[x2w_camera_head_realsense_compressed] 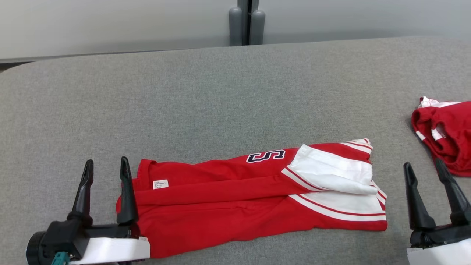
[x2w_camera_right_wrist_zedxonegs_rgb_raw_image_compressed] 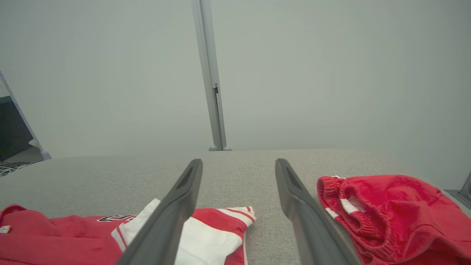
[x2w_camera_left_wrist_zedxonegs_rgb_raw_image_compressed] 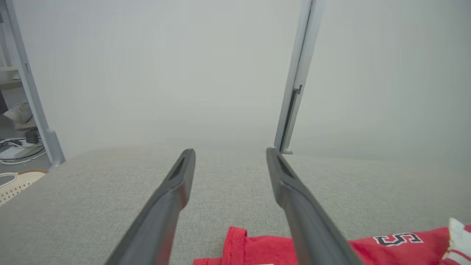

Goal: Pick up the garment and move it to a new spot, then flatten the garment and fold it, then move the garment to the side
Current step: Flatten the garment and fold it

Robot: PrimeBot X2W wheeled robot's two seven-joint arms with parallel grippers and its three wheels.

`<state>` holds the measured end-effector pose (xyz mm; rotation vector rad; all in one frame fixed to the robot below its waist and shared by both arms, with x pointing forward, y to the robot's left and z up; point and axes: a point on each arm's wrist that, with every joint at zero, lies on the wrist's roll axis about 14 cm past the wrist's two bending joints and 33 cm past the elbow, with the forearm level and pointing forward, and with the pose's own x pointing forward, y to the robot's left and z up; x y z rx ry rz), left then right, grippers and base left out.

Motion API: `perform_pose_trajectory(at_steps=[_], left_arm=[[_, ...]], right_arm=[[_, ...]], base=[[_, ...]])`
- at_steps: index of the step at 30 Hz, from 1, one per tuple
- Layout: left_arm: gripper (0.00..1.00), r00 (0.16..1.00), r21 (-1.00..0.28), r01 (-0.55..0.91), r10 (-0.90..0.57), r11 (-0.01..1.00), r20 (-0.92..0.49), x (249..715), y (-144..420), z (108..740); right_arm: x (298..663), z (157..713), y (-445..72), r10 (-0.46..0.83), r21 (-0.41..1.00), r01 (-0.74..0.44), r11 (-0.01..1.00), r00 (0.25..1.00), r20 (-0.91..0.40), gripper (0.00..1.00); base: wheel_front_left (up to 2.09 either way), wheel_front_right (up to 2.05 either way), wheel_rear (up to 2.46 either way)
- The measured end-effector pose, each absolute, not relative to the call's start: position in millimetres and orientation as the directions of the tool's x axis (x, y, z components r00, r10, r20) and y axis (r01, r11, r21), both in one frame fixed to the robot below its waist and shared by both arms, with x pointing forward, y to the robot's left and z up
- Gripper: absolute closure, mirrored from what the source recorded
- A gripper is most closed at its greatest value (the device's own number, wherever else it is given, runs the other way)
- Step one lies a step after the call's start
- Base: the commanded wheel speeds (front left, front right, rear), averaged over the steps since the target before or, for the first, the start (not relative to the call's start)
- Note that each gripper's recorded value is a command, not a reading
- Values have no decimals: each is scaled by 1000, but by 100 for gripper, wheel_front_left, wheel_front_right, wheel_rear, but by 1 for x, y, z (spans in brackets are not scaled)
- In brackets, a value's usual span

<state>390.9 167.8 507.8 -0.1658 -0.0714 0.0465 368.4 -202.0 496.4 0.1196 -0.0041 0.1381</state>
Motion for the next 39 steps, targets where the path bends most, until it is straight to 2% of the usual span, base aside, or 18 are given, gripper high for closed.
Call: perform_pose_trajectory(at_steps=[9,22,29,39], left_arm=[[0,997,-124,-5,15,992,82,365,155,514],[0,998,-113,0,8,994,68,365,155,509],[0,997,-110,23,-14,994,81,386,146,509],[0,999,-114,20,-16,993,33,409,142,487]], right_arm=[[343,501,-202,120,123,-118,985,993,-9,0],[345,490,-204,116,140,-108,984,992,-48,0],[360,437,-209,119,159,-86,984,970,-213,0],[381,350,-177,208,244,-104,964,866,-454,0]], base=[[0,0,0],[0,0,0],[0,0,0],[0,0,0]])
